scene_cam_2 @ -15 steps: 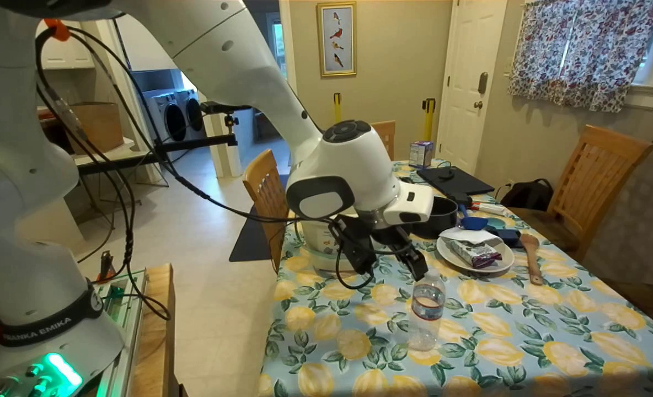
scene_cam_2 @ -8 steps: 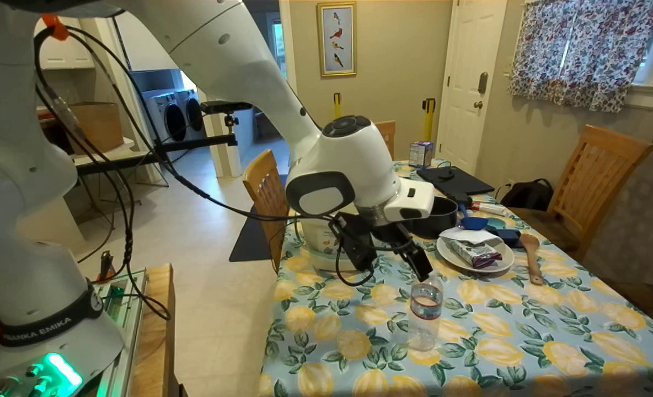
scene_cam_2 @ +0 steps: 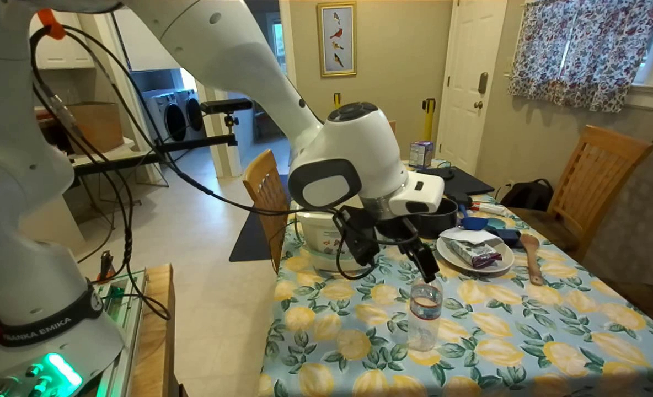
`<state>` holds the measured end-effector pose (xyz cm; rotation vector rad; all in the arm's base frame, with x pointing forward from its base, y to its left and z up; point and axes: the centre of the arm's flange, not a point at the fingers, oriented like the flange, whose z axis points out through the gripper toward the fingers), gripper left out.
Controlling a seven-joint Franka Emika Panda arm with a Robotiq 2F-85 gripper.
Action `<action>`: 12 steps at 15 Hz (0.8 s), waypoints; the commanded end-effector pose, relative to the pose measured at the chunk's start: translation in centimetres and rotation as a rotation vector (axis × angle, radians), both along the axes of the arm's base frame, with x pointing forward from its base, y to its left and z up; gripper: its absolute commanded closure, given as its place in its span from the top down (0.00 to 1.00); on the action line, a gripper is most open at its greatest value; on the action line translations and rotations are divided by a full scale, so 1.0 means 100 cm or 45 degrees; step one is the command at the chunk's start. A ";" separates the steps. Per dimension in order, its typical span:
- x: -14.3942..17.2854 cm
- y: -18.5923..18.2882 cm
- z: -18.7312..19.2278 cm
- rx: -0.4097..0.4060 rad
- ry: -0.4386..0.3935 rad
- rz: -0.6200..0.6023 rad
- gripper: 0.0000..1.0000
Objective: Pick up the bottle from the table and put it in the bag
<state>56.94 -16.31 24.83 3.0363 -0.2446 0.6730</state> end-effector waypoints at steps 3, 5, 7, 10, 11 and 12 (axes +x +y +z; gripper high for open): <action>0.014 -0.001 -0.002 0.008 -0.005 0.025 1.00; 0.014 -0.001 -0.006 -0.014 0.020 0.026 1.00; 0.013 -0.004 -0.010 -0.034 0.033 0.033 1.00; 0.015 -0.008 -0.014 -0.031 0.001 0.032 1.00; 0.016 -0.008 -0.014 -0.024 -0.017 0.031 1.00; 0.017 -0.008 -0.014 -0.026 -0.024 0.034 1.00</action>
